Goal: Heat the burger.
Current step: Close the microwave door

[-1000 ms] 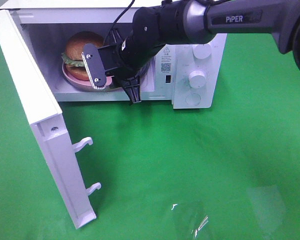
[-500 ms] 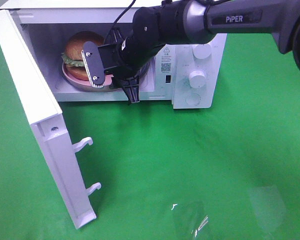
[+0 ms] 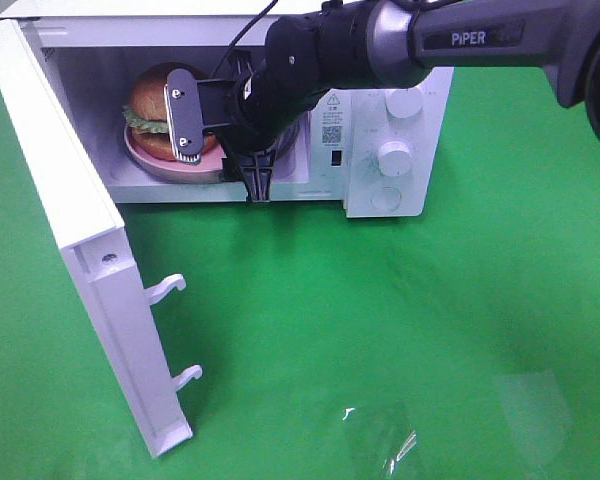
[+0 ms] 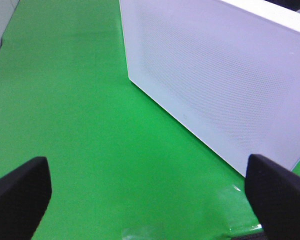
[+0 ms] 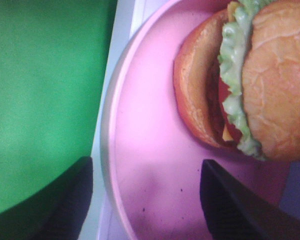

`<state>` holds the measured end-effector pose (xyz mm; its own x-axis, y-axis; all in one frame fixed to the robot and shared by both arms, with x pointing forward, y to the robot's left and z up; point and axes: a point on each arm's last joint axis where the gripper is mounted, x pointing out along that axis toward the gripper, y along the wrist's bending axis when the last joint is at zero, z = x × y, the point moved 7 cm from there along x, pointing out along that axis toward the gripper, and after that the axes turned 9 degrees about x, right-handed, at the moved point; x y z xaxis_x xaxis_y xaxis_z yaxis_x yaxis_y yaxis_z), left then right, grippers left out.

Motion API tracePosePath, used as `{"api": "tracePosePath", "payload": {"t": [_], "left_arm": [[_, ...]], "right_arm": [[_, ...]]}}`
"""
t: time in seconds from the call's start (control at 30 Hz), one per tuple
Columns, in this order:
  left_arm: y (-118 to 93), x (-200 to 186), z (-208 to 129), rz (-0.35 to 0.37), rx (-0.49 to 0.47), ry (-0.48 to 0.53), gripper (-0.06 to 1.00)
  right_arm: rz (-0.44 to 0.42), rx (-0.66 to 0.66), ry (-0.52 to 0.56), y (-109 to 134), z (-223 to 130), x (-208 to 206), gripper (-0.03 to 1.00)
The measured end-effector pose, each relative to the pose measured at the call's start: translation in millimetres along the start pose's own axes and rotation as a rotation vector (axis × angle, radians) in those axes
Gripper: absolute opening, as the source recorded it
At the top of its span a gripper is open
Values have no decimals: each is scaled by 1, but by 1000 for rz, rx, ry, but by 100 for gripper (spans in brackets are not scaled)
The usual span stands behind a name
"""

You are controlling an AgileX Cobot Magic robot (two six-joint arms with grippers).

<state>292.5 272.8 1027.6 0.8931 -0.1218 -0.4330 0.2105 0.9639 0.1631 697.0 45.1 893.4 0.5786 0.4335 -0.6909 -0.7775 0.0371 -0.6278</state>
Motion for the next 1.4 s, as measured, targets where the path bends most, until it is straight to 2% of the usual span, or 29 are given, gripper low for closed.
{"api": "tracePosePath", "payload": {"t": [0.33,0.47,0.6,0.87,1.13,1.4], "left_arm": [[0,0,0,0,0,0,97],[0,0,0,0,0,0,97],[0,0,0,0,0,0,97],[0,0,0,0,0,0,97],[0,0,0,0,0,0,97],[0,0,0,0,0,0,97]], "right_arm": [[-6,46,6,-5,1,-7,63],[29,120,24,-1,3,-14,74],[44,133,28,1,7,-19,77],[44,116,-5,0,31,-37,77],[142,109,13,23,47,-46,76],[201,129,48,31,51,-61,76]]}}
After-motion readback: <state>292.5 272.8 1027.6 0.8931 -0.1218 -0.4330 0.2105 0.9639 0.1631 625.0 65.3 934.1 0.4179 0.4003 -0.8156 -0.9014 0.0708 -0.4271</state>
